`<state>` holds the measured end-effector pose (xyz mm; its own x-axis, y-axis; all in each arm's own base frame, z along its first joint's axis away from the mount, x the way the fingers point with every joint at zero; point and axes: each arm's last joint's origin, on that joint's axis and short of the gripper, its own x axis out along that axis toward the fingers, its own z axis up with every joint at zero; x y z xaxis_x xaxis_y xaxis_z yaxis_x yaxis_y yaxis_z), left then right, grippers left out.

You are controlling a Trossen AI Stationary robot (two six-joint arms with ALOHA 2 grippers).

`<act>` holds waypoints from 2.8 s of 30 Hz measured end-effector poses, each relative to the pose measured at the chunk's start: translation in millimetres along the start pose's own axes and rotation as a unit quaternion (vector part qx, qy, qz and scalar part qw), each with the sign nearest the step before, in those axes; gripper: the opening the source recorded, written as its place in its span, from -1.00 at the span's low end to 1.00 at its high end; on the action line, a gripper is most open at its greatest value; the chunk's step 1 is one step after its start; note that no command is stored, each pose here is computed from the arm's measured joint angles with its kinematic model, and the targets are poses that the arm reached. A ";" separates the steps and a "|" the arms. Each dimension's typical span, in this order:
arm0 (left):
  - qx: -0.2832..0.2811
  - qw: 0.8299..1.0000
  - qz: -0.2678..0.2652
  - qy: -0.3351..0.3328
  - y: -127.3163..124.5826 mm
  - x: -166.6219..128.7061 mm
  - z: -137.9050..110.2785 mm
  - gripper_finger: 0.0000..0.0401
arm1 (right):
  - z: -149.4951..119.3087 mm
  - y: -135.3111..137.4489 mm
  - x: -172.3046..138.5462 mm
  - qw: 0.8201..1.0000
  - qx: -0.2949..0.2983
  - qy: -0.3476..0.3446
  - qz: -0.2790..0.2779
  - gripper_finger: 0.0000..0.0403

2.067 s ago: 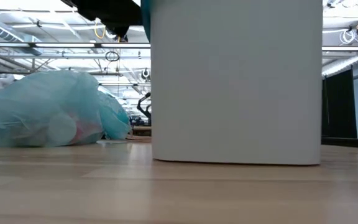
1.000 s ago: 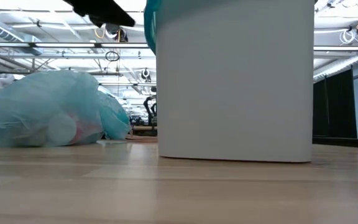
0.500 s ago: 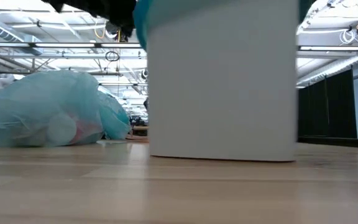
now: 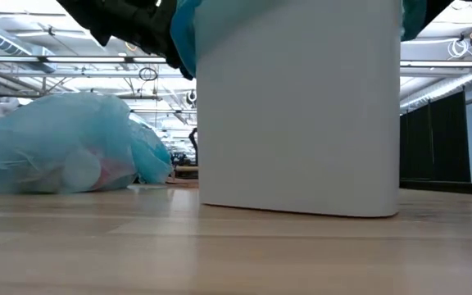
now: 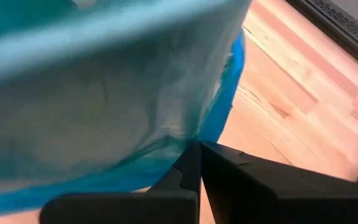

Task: Place trash/remove bag and relplace
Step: Insert the plastic bag in the white trash bin

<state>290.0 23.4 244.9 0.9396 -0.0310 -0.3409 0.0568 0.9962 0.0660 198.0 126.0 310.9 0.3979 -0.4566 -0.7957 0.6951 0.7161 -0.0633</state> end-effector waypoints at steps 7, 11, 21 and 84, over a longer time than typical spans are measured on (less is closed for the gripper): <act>0.003 1.000 0.004 -0.007 0.8 -4.9 3.6 -1.00 | -3.2 -4.0 -24.8 1.000 -0.006 -0.002 0.009 -1.00; 0.001 1.000 0.013 -0.009 4.6 -14.4 7.8 -1.00 | 2.8 -5.2 -47.5 0.999 -0.020 -0.020 0.040 -1.00; 0.006 0.998 0.027 -0.050 5.4 -53.0 28.1 -1.00 | 42.2 -6.9 -93.3 0.969 -0.189 -0.077 0.139 -1.00; -0.017 0.996 0.012 -0.086 -2.5 -61.6 6.1 -1.00 | 151.8 57.5 104.3 0.710 -0.653 0.050 0.260 -1.00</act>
<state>234.1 22.3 271.5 0.9847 -0.0182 -0.1734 0.0253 0.9989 0.0388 370.4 39.3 315.7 0.3071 0.0421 -0.9507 -0.7034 0.6830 -0.1969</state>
